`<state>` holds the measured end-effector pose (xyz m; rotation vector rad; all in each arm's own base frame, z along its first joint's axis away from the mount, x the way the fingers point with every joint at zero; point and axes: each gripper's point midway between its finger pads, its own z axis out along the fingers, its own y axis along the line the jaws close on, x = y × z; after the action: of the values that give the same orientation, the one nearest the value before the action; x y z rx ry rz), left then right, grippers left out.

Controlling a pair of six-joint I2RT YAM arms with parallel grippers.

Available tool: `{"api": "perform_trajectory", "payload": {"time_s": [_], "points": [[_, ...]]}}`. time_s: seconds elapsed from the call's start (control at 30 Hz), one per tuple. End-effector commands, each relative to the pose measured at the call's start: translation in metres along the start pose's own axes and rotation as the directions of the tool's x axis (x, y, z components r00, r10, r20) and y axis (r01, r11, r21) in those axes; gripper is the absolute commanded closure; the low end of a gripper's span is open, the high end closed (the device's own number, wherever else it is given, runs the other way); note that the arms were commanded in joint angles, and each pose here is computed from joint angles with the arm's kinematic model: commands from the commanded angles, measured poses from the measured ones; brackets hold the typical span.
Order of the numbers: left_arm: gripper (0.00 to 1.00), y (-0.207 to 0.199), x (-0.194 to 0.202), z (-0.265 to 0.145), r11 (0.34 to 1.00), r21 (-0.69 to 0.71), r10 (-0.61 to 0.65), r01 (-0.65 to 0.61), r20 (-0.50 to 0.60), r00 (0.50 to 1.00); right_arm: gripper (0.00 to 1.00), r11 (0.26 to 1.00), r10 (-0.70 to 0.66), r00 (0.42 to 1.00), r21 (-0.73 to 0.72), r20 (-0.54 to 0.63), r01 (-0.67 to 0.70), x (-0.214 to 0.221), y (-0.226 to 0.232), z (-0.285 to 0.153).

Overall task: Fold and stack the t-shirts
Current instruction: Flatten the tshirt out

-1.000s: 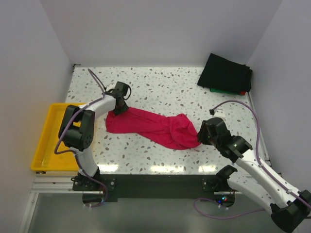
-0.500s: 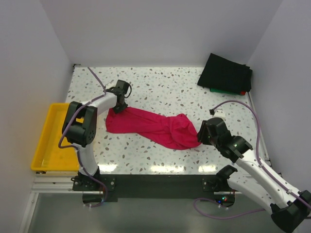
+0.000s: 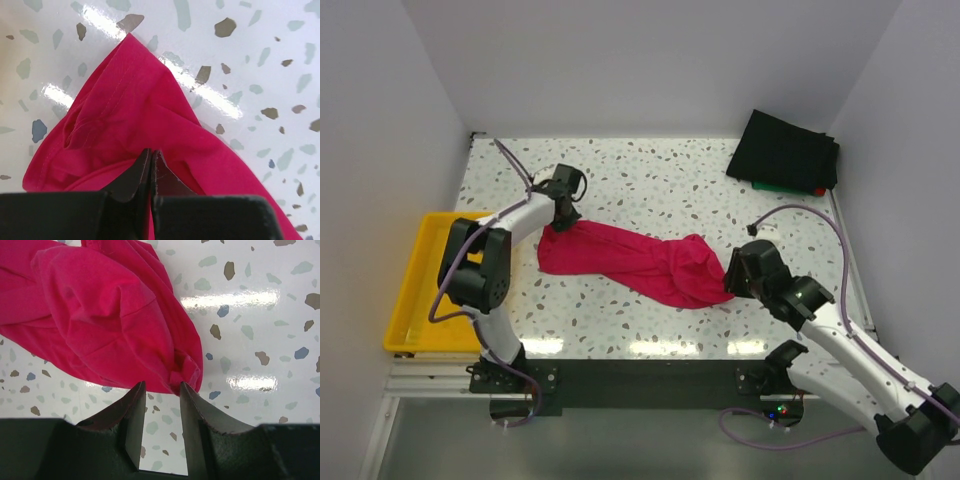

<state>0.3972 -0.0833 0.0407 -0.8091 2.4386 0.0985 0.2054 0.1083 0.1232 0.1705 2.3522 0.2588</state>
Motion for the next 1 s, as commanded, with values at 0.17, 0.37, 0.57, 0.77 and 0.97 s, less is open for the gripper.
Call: {"api": "perform_trajectory", "payload": {"time_s": [0.17,0.37,0.57,0.77,0.97], "points": [[1.00,0.005,-0.025,-0.052,0.994,0.113,-0.006,-0.004,0.089,0.996,0.61,0.997,0.013,0.998,-0.072,0.064,-0.008,-0.037,0.031,0.001],[1.00,0.019,-0.012,-0.070,0.983,0.184,-0.004,-0.014,0.098,0.995,0.54,0.995,0.003,0.996,-0.104,0.084,0.006,-0.063,0.057,0.013],[1.00,0.035,0.013,-0.077,0.968,0.248,0.005,-0.024,0.080,0.997,0.38,0.981,-0.065,0.996,-0.177,0.059,0.075,-0.071,0.095,0.036],[1.00,0.048,0.030,-0.079,0.961,0.274,0.018,-0.037,0.074,0.997,0.34,0.967,-0.255,0.965,-0.002,0.065,0.255,-0.072,0.123,0.065],[1.00,0.050,0.036,-0.079,0.957,0.286,0.033,-0.050,0.066,0.997,0.33,0.918,-0.362,0.931,0.158,-0.033,0.363,-0.058,0.116,0.109]]}}
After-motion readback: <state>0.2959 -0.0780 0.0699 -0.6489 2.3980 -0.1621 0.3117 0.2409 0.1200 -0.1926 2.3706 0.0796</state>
